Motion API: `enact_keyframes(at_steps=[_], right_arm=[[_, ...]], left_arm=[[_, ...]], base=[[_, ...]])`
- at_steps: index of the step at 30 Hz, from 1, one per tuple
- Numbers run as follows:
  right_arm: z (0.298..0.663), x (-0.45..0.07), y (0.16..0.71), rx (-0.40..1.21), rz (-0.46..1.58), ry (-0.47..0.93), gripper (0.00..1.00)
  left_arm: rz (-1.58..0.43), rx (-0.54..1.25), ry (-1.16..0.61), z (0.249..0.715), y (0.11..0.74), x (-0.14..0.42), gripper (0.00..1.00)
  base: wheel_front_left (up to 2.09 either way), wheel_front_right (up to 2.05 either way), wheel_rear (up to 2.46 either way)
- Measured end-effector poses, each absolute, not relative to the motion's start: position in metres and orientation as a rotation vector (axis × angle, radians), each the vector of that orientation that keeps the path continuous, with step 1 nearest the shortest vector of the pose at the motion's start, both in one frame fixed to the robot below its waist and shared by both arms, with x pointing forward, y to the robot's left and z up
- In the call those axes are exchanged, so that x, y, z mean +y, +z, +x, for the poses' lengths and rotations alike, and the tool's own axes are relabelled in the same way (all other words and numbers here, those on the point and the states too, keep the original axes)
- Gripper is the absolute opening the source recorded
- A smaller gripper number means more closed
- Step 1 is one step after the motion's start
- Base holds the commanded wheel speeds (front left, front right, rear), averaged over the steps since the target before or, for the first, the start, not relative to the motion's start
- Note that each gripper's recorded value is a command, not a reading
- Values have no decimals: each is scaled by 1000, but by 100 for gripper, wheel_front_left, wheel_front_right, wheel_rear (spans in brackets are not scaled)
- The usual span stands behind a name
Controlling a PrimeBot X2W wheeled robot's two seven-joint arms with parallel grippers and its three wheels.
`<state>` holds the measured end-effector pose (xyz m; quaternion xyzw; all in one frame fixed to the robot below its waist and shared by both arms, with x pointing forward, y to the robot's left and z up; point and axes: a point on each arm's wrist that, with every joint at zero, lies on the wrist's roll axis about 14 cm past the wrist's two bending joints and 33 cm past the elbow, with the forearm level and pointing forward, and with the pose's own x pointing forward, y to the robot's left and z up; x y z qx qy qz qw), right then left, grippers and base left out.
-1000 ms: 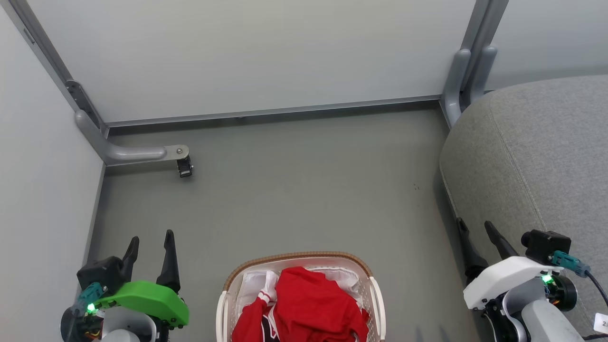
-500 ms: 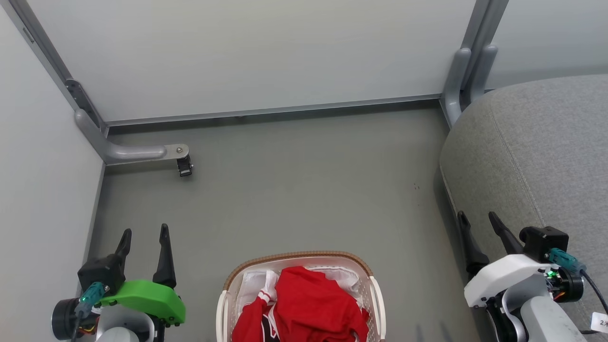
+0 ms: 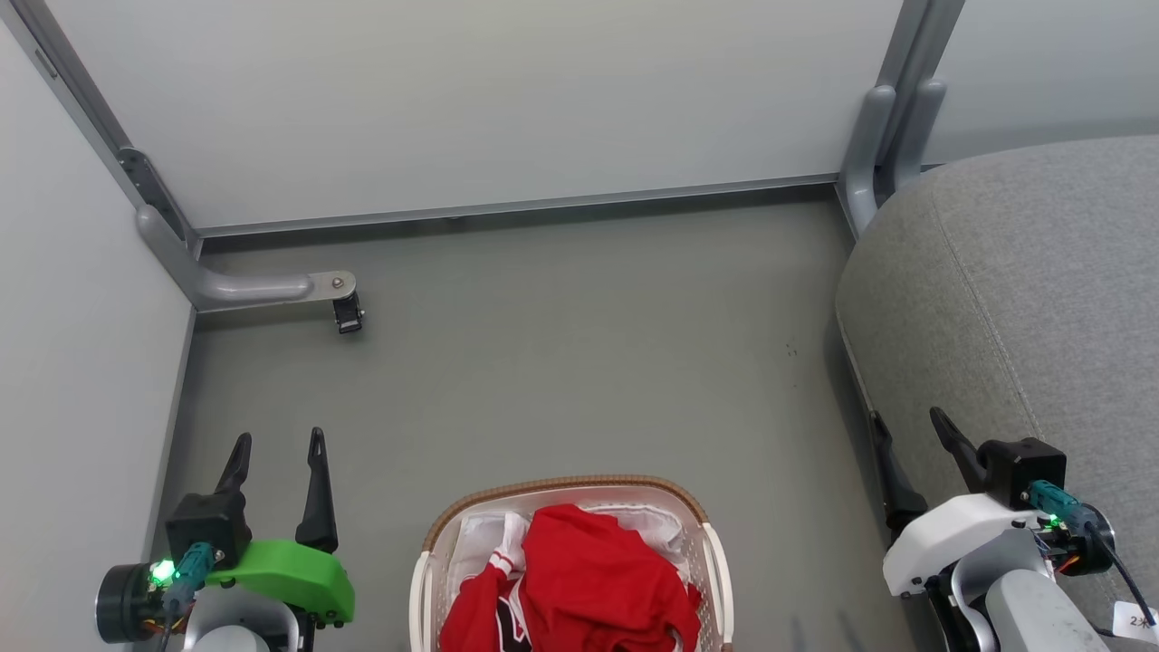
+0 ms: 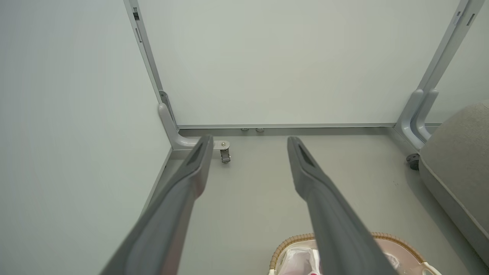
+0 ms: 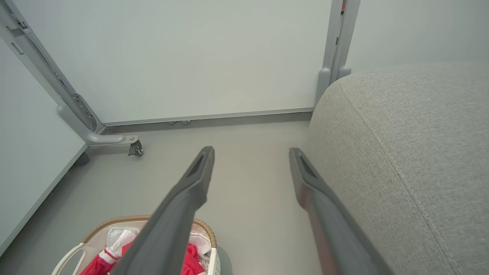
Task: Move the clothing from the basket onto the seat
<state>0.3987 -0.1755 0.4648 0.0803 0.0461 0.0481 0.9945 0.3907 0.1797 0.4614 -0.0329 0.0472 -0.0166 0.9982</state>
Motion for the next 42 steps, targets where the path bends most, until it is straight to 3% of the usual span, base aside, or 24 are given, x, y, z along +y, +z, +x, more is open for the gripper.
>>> enact_keyframes(at_steps=[22,32,42], right_arm=[[415,-173,460,85,20,133,100],[458,-162,460,56,5,162,100],[496,-164,425,92,-8,158,100]], left_arm=[[35,110,-185,407,446,142,100],[-20,210,-397,439,406,72,100],[-6,431,-672,447,316,0,100]], base=[[0,0,0],[0,0,0],[0,0,0]])
